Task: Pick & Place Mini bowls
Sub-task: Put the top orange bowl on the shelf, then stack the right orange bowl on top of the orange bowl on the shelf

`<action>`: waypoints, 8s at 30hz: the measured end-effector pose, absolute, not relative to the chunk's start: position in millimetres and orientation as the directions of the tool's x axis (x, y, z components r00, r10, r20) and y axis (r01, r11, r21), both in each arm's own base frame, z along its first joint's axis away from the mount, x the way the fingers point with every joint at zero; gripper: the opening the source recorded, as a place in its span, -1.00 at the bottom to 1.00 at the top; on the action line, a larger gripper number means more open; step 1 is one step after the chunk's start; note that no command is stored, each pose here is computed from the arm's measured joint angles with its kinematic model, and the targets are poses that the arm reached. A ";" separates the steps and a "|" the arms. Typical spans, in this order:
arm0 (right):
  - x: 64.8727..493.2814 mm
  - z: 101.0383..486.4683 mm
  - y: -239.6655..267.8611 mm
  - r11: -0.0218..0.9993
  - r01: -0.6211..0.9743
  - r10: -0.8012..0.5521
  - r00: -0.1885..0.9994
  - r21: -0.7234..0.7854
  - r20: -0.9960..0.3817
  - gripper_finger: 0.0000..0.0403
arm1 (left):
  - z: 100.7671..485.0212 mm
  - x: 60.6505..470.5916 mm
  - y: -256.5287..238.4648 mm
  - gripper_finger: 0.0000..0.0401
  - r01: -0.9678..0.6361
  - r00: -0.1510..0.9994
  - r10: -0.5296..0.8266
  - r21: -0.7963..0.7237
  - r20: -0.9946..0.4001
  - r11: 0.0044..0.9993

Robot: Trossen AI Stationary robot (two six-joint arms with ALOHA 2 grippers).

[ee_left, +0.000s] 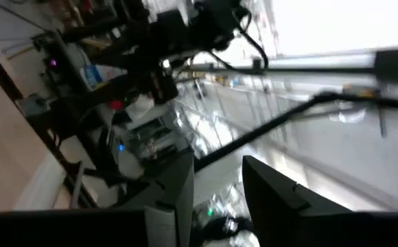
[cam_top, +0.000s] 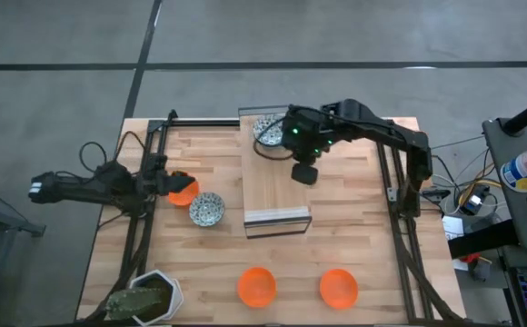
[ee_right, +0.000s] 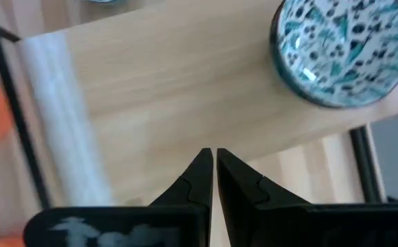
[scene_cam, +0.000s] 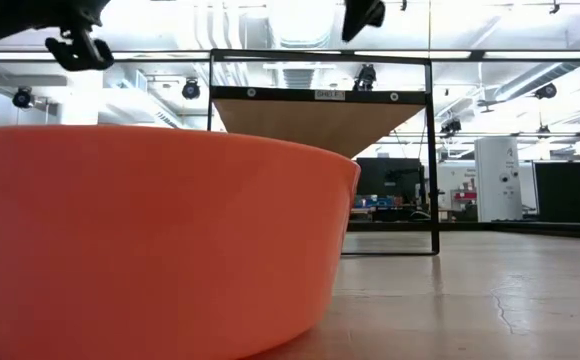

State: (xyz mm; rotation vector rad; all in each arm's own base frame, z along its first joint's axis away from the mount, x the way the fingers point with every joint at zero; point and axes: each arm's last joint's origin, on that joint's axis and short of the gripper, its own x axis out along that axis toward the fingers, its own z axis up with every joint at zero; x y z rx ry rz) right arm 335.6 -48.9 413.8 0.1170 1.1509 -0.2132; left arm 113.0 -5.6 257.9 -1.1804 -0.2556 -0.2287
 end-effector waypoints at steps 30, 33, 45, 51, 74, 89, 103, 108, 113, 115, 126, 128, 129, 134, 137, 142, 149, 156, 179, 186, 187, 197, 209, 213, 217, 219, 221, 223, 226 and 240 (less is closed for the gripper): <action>269.8 384.3 35.3 0.983 0.179 -0.035 0.442 0.050 -0.896 -0.91 | 295.4 130.6 9.8 -0.42 -0.745 0.650 0.171 -0.578 -0.740 0.333; 258.9 381.1 35.0 0.970 0.218 -0.016 0.491 0.105 -0.871 -0.91 | 292.5 137.1 15.4 -0.42 -0.774 0.596 0.175 -0.501 -0.784 0.388; 247.3 356.7 45.9 0.879 0.285 0.062 0.728 0.383 -0.683 -0.91 | 270.4 146.7 66.4 -0.42 -0.847 0.258 0.188 -0.128 -0.948 0.516; 254.6 344.3 56.3 0.864 0.251 0.096 0.769 0.436 -0.632 -0.91 | 253.5 155.8 91.0 -0.42 -0.805 0.204 0.086 -0.117 -0.975 0.582; 259.6 341.5 63.3 0.866 0.249 0.089 0.777 0.434 -0.623 -0.91 | 201.1 180.7 119.3 -0.42 -0.489 -0.119 0.047 0.100 -0.992 0.867; 259.8 341.7 63.4 0.867 0.247 0.089 0.779 0.433 -0.621 -0.91 | 177.4 191.8 127.6 -0.42 -0.396 -0.199 0.039 0.117 -0.979 0.911; 259.9 341.9 63.4 0.865 0.246 0.090 0.780 0.437 -0.619 -0.91 | 171.8 193.0 127.7 -0.97 -0.372 -0.225 0.004 0.090 -0.974 0.924; 259.9 341.9 63.3 0.865 0.246 0.090 0.780 0.436 -0.619 -0.91 | 185.1 193.2 127.7 -0.99 -0.356 -0.222 0.006 0.087 -0.975 0.930; 260.0 341.9 63.3 0.867 0.245 0.090 0.780 0.434 -0.620 -0.91 | 212.1 193.1 128.3 -1.00 -0.356 -0.225 0.016 0.098 -0.974 0.929; 260.0 341.9 63.3 0.867 0.245 0.090 0.780 0.434 -0.620 -0.91 | 224.8 192.5 127.4 -1.00 -0.359 -0.228 -0.004 0.080 -0.974 0.930; 260.0 341.9 63.3 0.878 0.234 0.087 0.780 0.418 -0.620 -0.91 | 301.1 202.5 130.1 -1.00 -0.403 -0.067 -0.037 -0.007 -0.997 0.915; 260.0 341.9 63.2 0.880 0.232 0.086 0.780 0.414 -0.620 -0.91 | 318.1 205.5 130.5 -1.00 -0.437 0.002 -0.040 -0.036 -0.999 0.899; 260.0 341.9 63.2 0.882 0.231 0.085 0.780 0.412 -0.620 -0.91 | 325.9 207.0 130.3 -1.00 -0.453 0.040 -0.044 -0.057 -0.998 0.890; 260.0 341.8 63.1 0.887 0.225 0.084 0.780 0.403 -0.620 -0.91 | 360.9 211.6 129.7 -1.00 -0.567 0.208 -0.048 -0.160 -0.977 0.808; 260.0 341.8 63.1 0.888 0.224 0.083 0.780 0.401 -0.620 -0.91 | 374.9 213.3 128.1 -1.00 -0.626 0.297 -0.082 -0.259 -0.951 0.736; 259.9 341.9 63.1 0.889 0.224 0.082 0.781 0.400 -0.620 -0.91 | 383.4 222.0 125.7 -1.00 -0.698 0.397 -0.087 -0.363 -0.913 0.617; 258.3 343.5 62.7 0.889 0.222 0.082 0.784 0.401 -0.615 -0.91 | 380.5 246.7 111.1 -1.00 -0.657 0.468 -0.160 -0.463 -0.869 0.596; 249.1 353.0 60.3 0.884 0.206 0.088 0.807 0.419 -0.584 -0.91 | 371.4 277.6 92.3 -1.00 -0.615 0.450 -0.224 -0.482 -0.864 0.624; 228.5 370.9 53.7 0.879 0.206 0.054 0.852 0.429 -0.520 -0.91 | 338.5 371.2 109.7 -1.00 -0.670 0.263 -0.265 -0.373 -0.928 0.642; 228.4 370.2 53.7 0.899 0.189 0.053 0.849 0.396 -0.526 -0.91 | 341.2 372.8 108.9 -1.00 -0.687 0.275 -0.276 -0.390 -0.921 0.613; 228.4 370.1 53.7 0.901 0.187 0.053 0.849 0.392 -0.526 -0.91 | 341.2 372.9 108.9 -1.00 -0.693 0.276 -0.276 -0.390 -0.921 0.607; 228.4 370.1 53.7 0.907 0.180 0.053 0.848 0.381 -0.527 -0.91 | 338.9 372.8 108.2 -0.80 -0.699 0.267 -0.275 -0.382 -0.924 0.605; 226.5 370.4 53.2 0.903 0.187 0.053 0.846 0.388 -0.531 -0.91 | 360.4 368.6 106.3 -0.69 -0.645 0.343 -0.270 -0.435 -0.899 0.628; 224.9 367.9 54.0 0.887 0.188 0.090 0.825 0.422 -0.558 -0.91 | 370.6 364.2 104.8 -0.69 -0.624 0.374 -0.263 -0.451 -0.889 0.638; 219.3 360.6 53.9 0.846 0.260 0.115 0.764 0.465 -0.635 -0.90 | 379.7 357.5 102.6 -0.69 -0.596 0.396 -0.258 -0.460 -0.881 0.658; 215.7 356.5 54.2 0.819 0.296 0.146 0.720 0.491 -0.678 -0.87 | 383.5 355.6 100.6 -0.69 -0.583 0.410 -0.254 -0.466 -0.876 0.666; 211.4 351.7 55.1 0.795 0.339 0.176 0.665 0.503 -0.726 -0.80 | 388.3 353.6 97.4 -0.69 -0.559 0.427 -0.251 -0.471 -0.869 0.682; 208.1 347.2 58.8 0.783 0.370 0.197 0.615 0.500 -0.764 -0.71 | 394.1 351.8 95.1 -0.69 -0.530 0.455 -0.245 -0.481 -0.856 0.698; 203.7 342.1 65.6 0.769 0.409 0.218 0.554 0.491 -0.804 -0.56 | 403.6 348.0 92.8 -0.69 -0.499 0.501 -0.232 -0.497 -0.834 0.710; 203.4 300.4 111.1 0.835 0.377 0.260 0.373 0.402 -0.891 -0.32 | 460.6 303.9 74.9 -0.69 -0.318 0.687 -0.178 -0.512 -0.704 0.798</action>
